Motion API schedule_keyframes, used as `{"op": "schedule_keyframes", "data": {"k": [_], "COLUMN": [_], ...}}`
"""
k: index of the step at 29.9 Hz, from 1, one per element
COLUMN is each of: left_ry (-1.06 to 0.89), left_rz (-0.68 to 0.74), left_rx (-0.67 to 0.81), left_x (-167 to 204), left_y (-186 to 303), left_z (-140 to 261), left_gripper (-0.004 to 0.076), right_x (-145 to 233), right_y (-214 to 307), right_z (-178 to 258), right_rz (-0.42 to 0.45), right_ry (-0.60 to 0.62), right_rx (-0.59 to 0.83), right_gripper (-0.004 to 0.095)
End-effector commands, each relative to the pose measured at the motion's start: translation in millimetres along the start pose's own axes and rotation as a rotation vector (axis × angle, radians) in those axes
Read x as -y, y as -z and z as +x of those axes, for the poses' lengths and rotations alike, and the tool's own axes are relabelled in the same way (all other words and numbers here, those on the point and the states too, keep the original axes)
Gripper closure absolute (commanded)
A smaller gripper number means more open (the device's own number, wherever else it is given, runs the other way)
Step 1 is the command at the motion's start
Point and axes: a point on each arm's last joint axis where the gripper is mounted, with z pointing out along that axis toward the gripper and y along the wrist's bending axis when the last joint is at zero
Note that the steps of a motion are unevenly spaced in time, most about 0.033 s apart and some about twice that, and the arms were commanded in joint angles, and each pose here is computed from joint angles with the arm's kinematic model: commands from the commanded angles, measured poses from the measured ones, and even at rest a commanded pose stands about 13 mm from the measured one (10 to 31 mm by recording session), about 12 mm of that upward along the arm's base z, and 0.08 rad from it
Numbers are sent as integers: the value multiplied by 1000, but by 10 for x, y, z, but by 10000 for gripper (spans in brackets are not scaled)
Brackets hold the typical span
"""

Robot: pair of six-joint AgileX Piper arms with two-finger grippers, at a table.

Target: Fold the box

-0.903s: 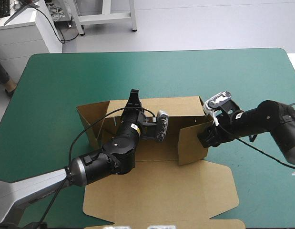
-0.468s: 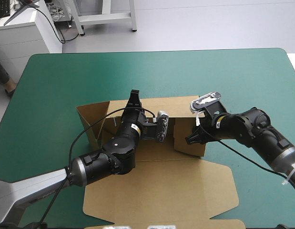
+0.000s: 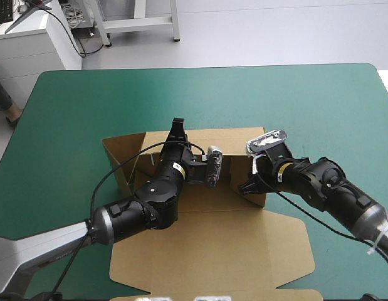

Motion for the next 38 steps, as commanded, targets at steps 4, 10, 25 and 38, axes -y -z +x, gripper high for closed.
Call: {"op": "schedule_keyframes", "data": {"k": [4, 10, 25, 38], "left_ry": [25, 25, -9, -27], "left_rz": [-30, -30, -19, -26], "left_rx": [70, 72, 53, 6], "left_x": [-96, -97, -33, 87], "left_y": [99, 99, 217, 515], "left_z": [-28, -30, -120, -292], "left_gripper": [732, 732, 682, 261], "right_x": [-31, -33, -42, -52], "right_y": [53, 64, 51, -225], "right_z": [-48, -67, -155, -226], "right_rz": [-25, -28, -46, -52], "right_ry": [-34, -42, -119, -171], "right_rx": [68, 93, 183, 207], "right_gripper": [467, 585, 915, 915]}}
